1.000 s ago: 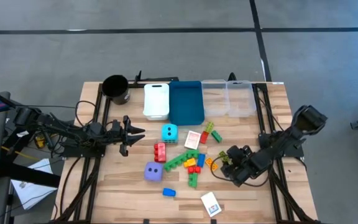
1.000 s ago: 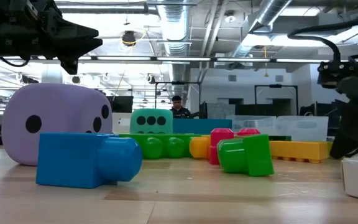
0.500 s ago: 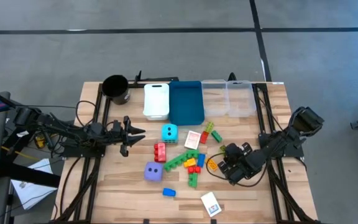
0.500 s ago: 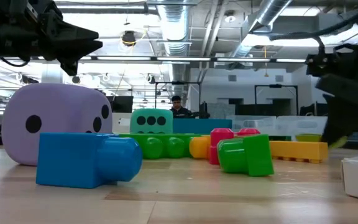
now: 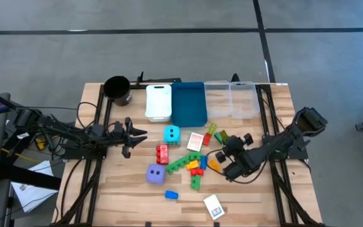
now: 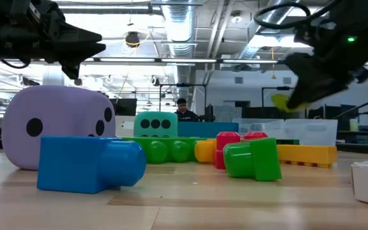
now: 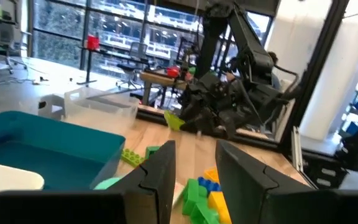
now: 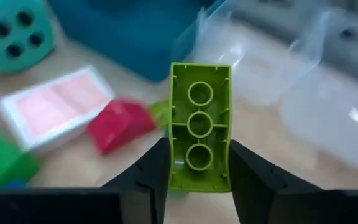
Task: Pick & Place Toys
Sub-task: Put the bottom small light green game piece into the right transparent bin, then put the small green game piece into the right transparent bin
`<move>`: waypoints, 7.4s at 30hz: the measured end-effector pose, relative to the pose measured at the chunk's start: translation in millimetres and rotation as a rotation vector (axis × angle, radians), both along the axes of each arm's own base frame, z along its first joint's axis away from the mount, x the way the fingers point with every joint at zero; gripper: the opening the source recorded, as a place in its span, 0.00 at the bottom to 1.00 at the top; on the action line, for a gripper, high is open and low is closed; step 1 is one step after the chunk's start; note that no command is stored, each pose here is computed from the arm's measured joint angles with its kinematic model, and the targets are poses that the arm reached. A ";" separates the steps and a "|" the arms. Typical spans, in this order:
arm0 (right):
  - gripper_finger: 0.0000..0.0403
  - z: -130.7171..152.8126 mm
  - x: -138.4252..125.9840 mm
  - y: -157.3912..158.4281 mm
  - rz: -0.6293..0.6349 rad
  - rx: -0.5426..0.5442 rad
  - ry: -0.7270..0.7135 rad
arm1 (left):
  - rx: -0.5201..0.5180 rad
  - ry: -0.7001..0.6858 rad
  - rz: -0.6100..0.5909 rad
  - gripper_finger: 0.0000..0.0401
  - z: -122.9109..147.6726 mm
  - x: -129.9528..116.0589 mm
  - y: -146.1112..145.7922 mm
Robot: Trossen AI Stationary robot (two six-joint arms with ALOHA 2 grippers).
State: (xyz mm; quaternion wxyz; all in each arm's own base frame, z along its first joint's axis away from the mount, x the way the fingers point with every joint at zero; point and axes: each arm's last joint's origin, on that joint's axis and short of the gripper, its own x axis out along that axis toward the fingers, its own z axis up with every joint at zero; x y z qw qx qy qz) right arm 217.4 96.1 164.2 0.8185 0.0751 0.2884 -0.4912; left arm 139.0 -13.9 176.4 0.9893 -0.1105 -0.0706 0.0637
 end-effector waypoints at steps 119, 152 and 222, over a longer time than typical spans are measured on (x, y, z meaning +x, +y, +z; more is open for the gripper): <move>0.65 -79.4 -58.5 -5.2 0.219 -0.003 -0.225 | 0.107 -0.111 0.206 0.27 38.0 19.0 20.4; 0.65 -80.9 -36.0 -35.5 0.105 0.072 -0.139 | 0.108 -0.081 0.204 0.27 35.3 19.8 20.4; 0.18 16.6 -47.9 -116.5 -0.509 -0.164 0.033 | 0.114 -0.040 0.202 0.27 31.6 20.7 20.3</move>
